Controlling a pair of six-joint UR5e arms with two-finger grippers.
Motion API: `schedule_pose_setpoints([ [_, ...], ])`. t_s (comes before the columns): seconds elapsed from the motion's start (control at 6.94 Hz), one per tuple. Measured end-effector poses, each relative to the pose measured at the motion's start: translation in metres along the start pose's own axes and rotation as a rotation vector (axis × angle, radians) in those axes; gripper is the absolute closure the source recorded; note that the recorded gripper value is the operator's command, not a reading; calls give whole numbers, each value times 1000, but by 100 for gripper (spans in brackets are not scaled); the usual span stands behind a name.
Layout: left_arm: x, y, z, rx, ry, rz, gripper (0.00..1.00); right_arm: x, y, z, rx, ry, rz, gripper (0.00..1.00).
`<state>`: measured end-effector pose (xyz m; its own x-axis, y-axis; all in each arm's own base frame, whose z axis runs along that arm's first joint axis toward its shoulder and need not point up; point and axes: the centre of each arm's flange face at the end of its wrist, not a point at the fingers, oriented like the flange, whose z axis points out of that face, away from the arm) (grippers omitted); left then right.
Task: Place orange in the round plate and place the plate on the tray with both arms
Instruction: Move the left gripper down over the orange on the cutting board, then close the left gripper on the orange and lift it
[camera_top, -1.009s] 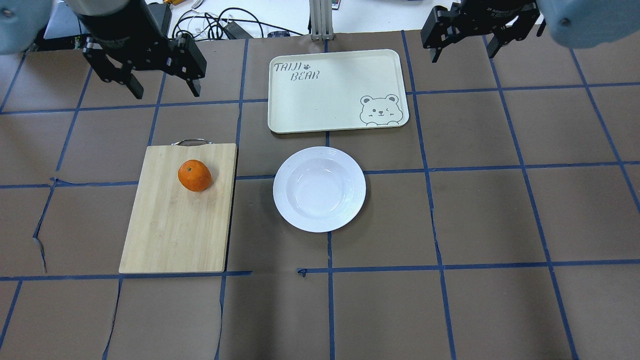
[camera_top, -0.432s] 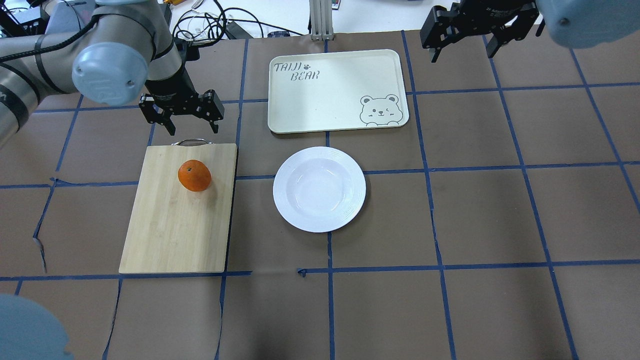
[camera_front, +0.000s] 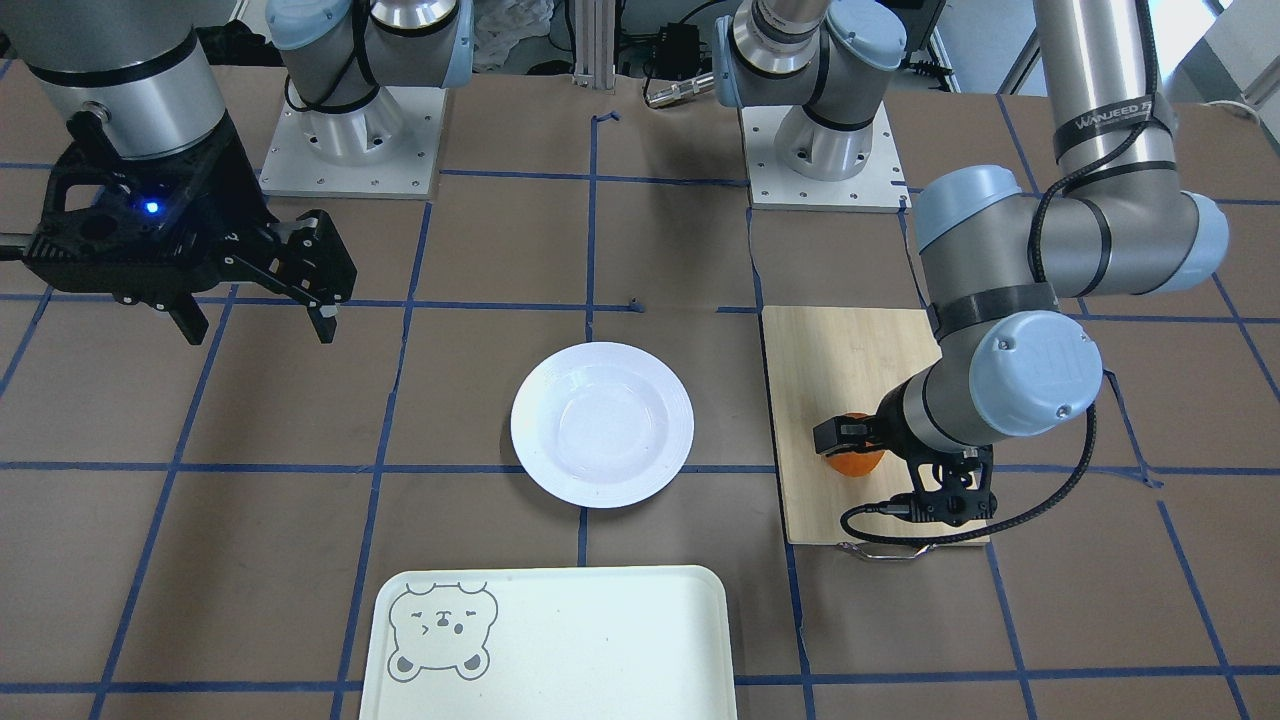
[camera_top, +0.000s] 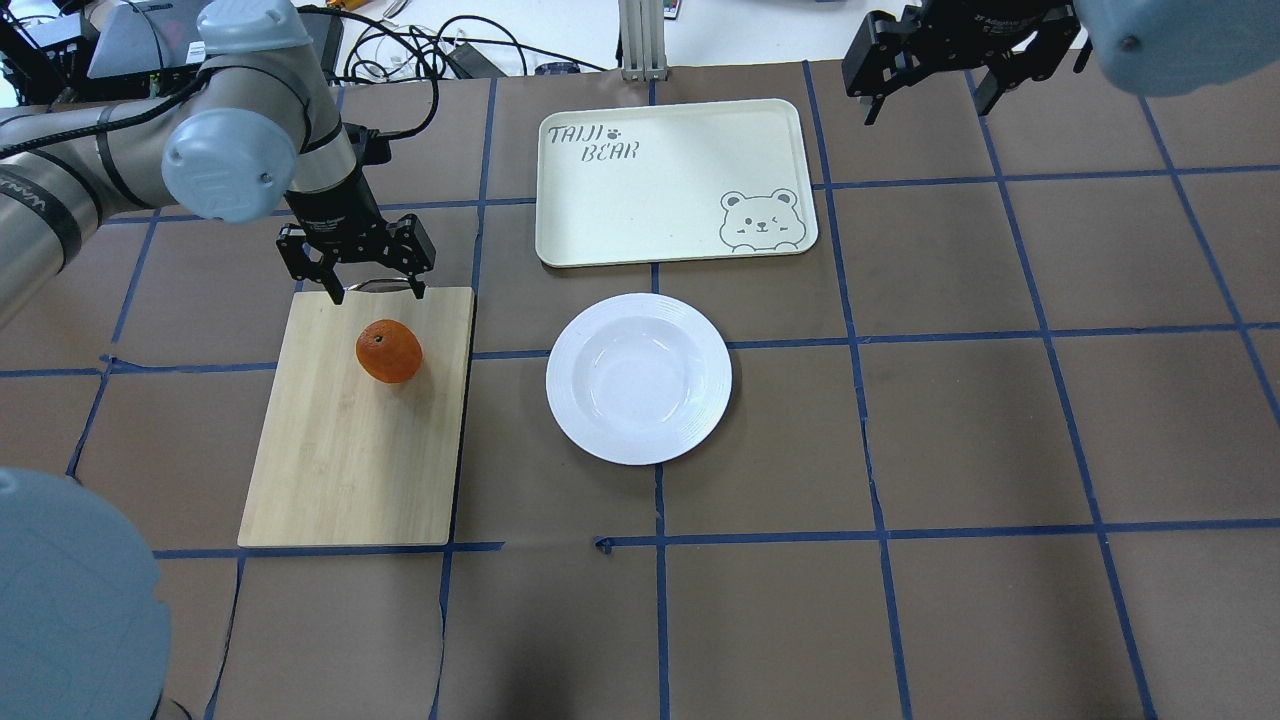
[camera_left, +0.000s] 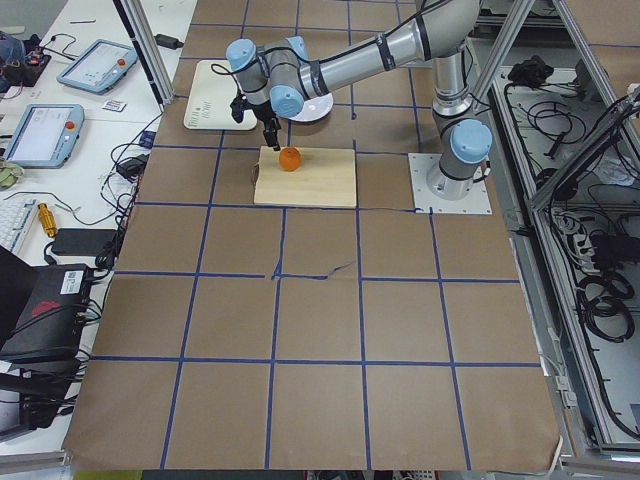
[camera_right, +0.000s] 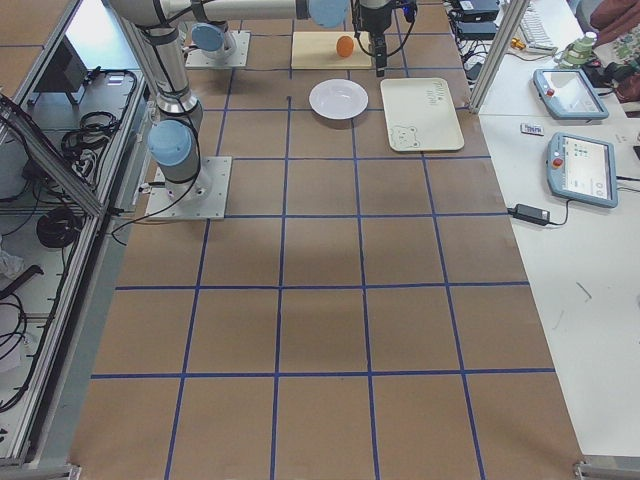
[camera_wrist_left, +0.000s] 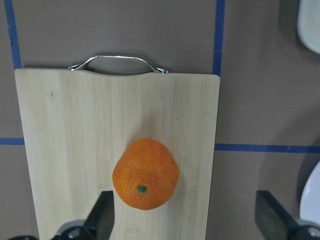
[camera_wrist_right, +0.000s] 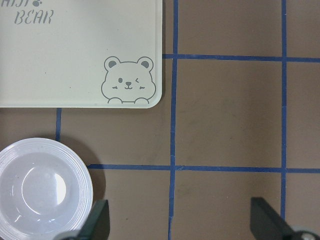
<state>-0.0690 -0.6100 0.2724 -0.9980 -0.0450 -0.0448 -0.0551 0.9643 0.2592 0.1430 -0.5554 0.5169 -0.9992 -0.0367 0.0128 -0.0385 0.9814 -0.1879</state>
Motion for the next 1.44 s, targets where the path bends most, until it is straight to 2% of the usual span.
schedule_pose_setpoints([
  [0.43,-1,-9,37,-67,-13,5,0,-1,0,-4,2,4,-12,0],
  [0.86,-1,-16,59,-102,-18,8,0,1,-1,2,-16,9,-5,0],
  [1.01,-1,-17,61,-109,-17,7,89,1,-2,3,-17,8,-3,0],
  [1.15,0,-16,63,-115,-16,5,100,1,-3,2,-14,8,-1,0],
  [1.44,0,-16,63,-119,-18,7,100,2,-4,-7,3,11,7,0],
])
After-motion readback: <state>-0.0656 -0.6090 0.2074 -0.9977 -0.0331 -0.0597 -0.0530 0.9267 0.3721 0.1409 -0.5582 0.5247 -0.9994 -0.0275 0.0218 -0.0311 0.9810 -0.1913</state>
